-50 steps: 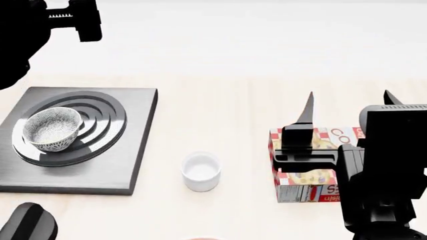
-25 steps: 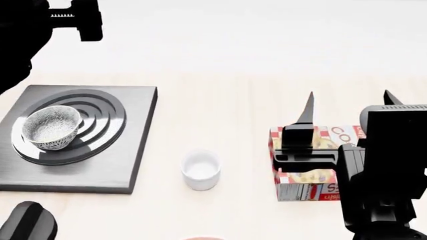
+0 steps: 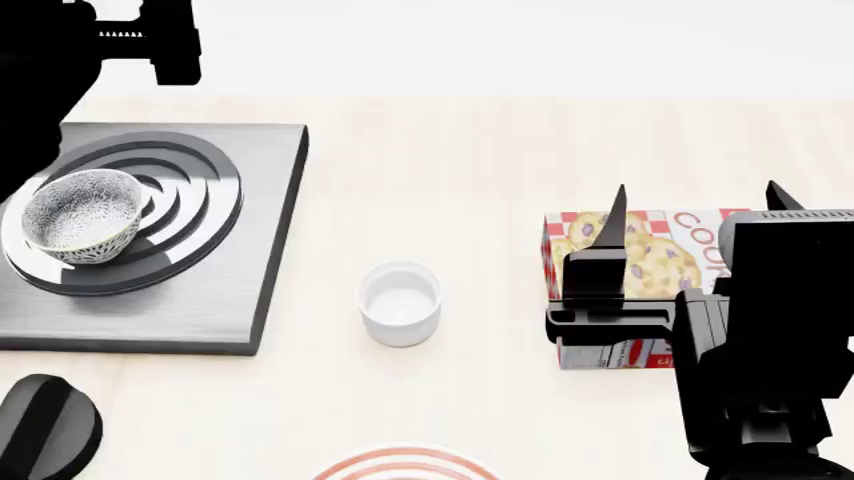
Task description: Pick the akita bowl on the stove and place it on the plate.
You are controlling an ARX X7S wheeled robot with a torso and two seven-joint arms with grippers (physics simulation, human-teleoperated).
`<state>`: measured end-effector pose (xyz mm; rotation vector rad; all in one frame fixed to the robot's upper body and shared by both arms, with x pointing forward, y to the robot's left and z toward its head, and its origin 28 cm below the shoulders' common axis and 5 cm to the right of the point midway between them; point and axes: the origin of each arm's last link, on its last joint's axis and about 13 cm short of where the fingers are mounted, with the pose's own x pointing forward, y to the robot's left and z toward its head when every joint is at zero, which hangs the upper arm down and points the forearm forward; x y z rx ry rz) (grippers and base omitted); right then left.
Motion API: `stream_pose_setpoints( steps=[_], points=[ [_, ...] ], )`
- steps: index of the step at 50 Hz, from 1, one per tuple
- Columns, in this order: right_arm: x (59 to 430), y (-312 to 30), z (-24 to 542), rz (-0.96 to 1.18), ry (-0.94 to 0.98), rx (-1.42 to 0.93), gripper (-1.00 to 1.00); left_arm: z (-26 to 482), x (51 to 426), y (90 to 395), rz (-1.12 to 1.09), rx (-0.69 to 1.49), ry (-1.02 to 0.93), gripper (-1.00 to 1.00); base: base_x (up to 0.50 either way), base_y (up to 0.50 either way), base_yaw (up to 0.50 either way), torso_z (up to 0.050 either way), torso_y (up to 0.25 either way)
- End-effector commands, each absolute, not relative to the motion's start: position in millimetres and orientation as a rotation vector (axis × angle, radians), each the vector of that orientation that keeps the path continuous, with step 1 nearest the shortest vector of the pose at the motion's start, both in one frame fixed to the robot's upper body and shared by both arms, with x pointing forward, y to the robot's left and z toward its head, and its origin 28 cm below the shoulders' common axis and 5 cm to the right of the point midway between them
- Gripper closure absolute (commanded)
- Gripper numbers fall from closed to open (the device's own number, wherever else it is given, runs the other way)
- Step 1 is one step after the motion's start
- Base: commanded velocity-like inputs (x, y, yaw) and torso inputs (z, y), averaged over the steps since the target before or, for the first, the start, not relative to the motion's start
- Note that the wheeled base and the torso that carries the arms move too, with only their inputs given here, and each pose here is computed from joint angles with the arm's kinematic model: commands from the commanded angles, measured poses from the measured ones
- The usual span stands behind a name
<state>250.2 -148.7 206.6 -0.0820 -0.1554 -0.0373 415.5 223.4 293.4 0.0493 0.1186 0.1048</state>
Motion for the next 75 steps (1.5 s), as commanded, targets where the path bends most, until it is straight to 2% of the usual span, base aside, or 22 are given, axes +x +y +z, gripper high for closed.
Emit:
stream_pose_setpoints(
  steps=[1,24,41,75],
  points=[
    [249.6,-149.5,207.6,-0.04,-0.16,-0.067,-1.0,289.8,415.6,219.1,0.069,0.061,0.111,-1.0,0.0,0.0,0.0,0.002,-0.238],
    [249.8,-149.8,207.1,-0.041,-0.16,-0.068,-1.0,289.7,413.0,216.1,0.041,0.088,0.138,-1.0,0.0,0.0,0.0,0.001,-0.087],
    [250.0,-150.0,206.2,-0.04,-0.159,-0.068,-1.0,261.5,409.4,217.7,0.115,0.36,0.145,-1.0,0.0,0.0,0.0,0.0,0.0],
    [249.8,-149.9,207.4,-0.039,-0.157,-0.068,-1.0,228.1,405.6,220.3,0.163,0.398,0.22,-1.0,0.0,0.0,0.0,0.0,0.0]
  ],
)
